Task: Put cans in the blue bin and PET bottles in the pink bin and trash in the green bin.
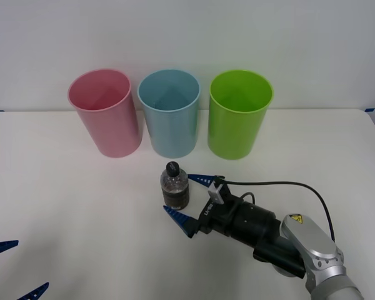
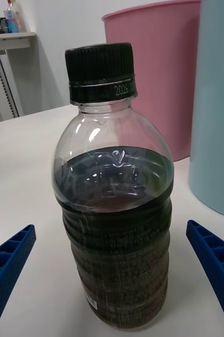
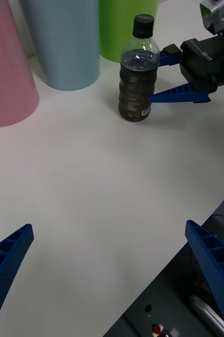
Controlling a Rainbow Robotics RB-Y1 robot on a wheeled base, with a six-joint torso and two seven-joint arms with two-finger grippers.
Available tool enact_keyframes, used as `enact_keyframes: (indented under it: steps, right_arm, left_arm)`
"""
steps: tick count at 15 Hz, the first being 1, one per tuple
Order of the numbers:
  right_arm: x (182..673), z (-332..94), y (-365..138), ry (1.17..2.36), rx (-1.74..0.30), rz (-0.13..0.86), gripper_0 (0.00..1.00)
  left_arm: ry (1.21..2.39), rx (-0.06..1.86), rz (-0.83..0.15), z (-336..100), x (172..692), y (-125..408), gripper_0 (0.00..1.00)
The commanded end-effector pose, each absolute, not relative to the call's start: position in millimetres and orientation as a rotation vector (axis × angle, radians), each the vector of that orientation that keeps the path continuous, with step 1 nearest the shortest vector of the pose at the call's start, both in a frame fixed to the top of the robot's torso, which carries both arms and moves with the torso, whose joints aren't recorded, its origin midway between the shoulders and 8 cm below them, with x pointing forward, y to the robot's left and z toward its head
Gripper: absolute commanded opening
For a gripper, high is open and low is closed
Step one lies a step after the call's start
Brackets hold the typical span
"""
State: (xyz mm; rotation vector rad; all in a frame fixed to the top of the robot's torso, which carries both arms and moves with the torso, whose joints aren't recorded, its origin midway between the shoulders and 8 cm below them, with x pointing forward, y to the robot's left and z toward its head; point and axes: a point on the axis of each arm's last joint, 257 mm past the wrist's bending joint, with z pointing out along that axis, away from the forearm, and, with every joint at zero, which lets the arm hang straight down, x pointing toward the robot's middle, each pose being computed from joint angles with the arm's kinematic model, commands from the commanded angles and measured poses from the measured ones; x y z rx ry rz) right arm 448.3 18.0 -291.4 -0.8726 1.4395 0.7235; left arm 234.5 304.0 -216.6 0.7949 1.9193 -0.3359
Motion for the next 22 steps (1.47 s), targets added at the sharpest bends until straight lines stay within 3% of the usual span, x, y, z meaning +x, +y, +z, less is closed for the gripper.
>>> enact_keyframes:
  steps: [1,22]
  right_arm:
    - [449.6,-291.3,21.6,1.443,-0.853,0.735,1.00]
    - [458.1,-290.6,39.3,1.439,-0.808,0.732,1.00]
  left_arm:
    - [1.919,0.795,-0.336,-216.6,234.5,304.1,1.00]
    - [1.919,0.795,-0.336,-216.6,234.5,304.1,1.00]
